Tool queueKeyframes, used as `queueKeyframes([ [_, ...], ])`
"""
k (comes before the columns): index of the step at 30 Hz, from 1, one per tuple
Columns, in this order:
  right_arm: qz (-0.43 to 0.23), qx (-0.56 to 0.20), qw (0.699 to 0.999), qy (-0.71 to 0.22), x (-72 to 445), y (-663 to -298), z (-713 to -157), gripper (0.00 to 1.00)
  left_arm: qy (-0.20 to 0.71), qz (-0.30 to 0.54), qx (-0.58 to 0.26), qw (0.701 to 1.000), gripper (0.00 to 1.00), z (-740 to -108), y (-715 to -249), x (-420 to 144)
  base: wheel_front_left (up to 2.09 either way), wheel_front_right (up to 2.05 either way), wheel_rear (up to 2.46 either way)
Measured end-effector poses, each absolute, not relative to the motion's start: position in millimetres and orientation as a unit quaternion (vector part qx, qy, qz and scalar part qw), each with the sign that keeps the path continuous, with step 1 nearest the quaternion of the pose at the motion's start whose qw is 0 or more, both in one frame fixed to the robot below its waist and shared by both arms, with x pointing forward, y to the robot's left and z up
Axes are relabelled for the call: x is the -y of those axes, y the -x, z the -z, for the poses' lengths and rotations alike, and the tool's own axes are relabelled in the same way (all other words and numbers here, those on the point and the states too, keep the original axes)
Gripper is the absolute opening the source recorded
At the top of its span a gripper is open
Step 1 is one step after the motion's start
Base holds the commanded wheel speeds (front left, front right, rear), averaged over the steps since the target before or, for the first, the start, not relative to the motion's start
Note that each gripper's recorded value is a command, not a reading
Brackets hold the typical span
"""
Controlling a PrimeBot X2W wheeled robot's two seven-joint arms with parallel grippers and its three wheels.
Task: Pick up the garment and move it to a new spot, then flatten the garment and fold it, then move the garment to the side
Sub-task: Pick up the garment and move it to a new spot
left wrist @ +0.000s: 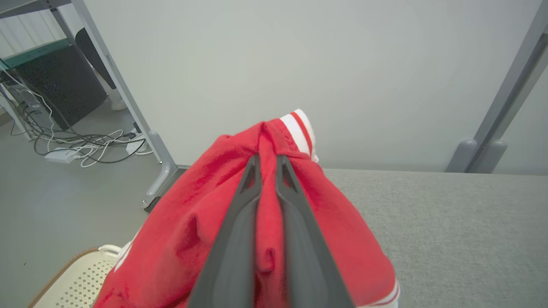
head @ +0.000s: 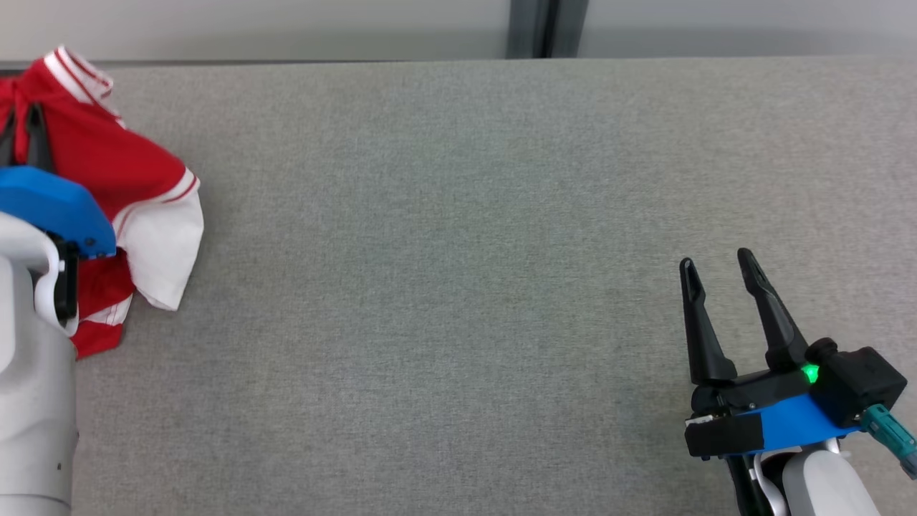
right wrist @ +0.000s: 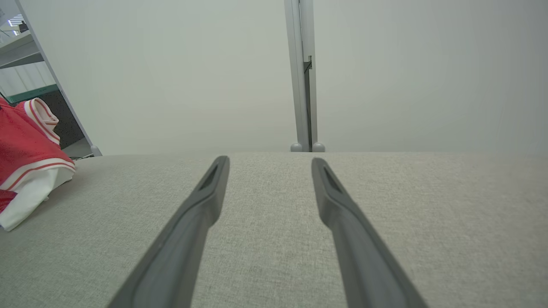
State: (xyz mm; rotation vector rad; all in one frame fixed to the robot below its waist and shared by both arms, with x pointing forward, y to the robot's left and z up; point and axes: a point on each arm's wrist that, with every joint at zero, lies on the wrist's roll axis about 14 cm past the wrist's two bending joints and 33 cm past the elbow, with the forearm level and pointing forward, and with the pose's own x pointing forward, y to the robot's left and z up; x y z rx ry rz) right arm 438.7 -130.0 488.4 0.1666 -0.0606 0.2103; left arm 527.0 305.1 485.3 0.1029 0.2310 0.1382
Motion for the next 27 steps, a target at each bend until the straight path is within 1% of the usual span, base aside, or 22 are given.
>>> queueKeyframes([
  [4, -0.094, 0.038, 0.991, -0.087, 136, -431, -496, 1.00, -0.067, -0.030, -0.042, 0.996, 0.00, -532, -544, -275, 0.00, 0.00, 0.00],
  [8, -0.077, 0.041, 0.992, -0.089, 147, -421, -501, 1.00, -0.070, 0.022, 0.044, 0.996, 0.00, -588, -560, -231, 0.00, 0.00, 0.00],
  [12, -0.057, 0.044, 0.993, -0.089, 161, -411, -504, 1.00, -0.067, 0.087, 0.122, 0.987, 0.00, -640, -568, -176, 0.00, 0.00, 0.00],
  [16, -0.024, 0.045, 0.995, -0.084, 183, -399, -505, 1.00, -0.054, 0.164, 0.182, 0.968, 0.00, -682, -568, -106, 0.00, 0.00, 0.00],
  [20, 0.012, 0.045, 0.995, -0.087, 206, -386, -506, 1.00, -0.031, 0.245, 0.214, 0.945, 0.00, -703, -562, -34, 0.00, 0.00, 0.00],
  [27, 0.063, 0.046, 0.993, -0.093, 237, -366, -507, 1.00, 0.007, 0.372, 0.205, 0.905, 0.00, -691, -535, 72, 0.00, 0.00, 0.00],
])
